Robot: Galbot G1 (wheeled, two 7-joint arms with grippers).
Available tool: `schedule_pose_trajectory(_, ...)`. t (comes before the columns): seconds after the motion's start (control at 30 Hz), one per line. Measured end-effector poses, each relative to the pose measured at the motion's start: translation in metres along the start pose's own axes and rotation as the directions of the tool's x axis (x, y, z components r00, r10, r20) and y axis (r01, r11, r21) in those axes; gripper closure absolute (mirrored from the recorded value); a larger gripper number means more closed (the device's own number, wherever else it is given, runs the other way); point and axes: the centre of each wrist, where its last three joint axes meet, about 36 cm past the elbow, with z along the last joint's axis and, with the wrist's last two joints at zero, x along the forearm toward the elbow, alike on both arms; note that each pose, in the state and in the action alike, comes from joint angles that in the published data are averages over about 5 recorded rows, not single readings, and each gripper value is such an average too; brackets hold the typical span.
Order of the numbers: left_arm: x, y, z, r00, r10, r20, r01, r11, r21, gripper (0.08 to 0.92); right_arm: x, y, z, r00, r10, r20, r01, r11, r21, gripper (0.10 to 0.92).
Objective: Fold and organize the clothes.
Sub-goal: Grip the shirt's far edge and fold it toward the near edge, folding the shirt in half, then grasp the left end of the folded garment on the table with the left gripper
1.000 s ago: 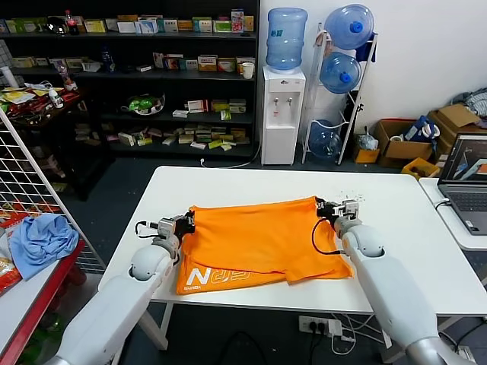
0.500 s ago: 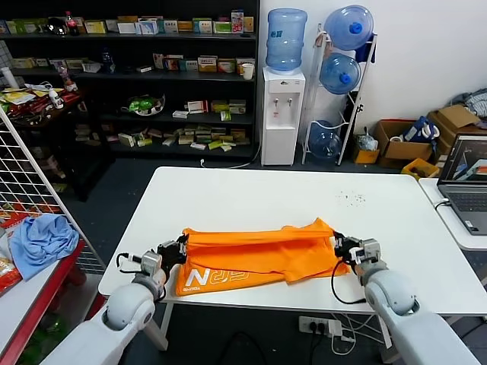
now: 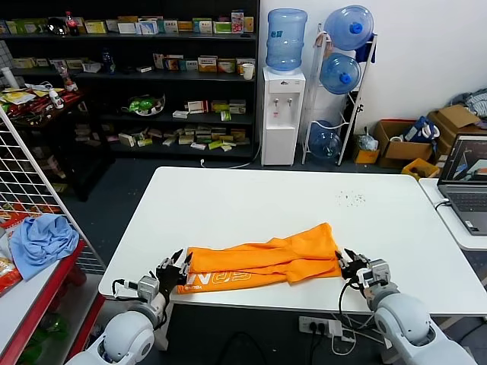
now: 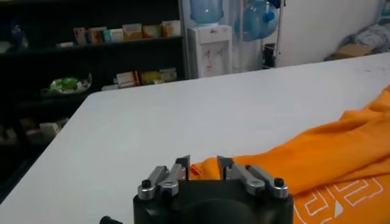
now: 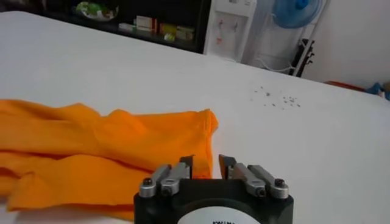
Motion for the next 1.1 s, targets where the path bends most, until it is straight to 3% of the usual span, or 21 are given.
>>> schedule_pose_trajectory(0.17, -0.001, -0.001, 0.000, 0.9998, -0.013, -0.018, 0.015, 0.997, 0.077, 0.386, 0.007, 0.006, 0.000, 1.000, -0.007, 0.005, 0.007, 1.000, -0.002, 0.382)
schedule_pose_trajectory(0.33, -0.005, -0.004, 0.002, 0.9979, -0.005, -0.065, 0.015, 0.987, 0.161, 0.243, 0.013, 0.009, -0.001, 1.000, -0.010, 0.013, 0.010, 1.000, -0.004, 0.250)
schedule_pose_trajectory(0.43, -0.009, -0.005, 0.005, 0.9951, 0.002, -0.099, 0.017, 0.981, 0.194, 0.217, 0.017, 0.010, -0.002, 1.000, -0.012, 0.018, 0.012, 1.000, -0.007, 0.209)
schedule_pose_trajectory(0.67, -0.016, -0.007, 0.010, 0.9894, 0.010, -0.145, 0.023, 0.975, 0.223, 0.396, 0.024, 0.012, -0.006, 0.999, -0.011, 0.047, 0.012, 1.000, -0.016, 0.200)
schedule_pose_trajectory(1.1, -0.021, 0.002, 0.006, 0.9866, 0.016, -0.162, 0.019, 0.977, 0.212, 0.768, 0.028, 0.010, -0.013, 0.995, 0.018, 0.099, -0.014, 0.999, -0.037, 0.200)
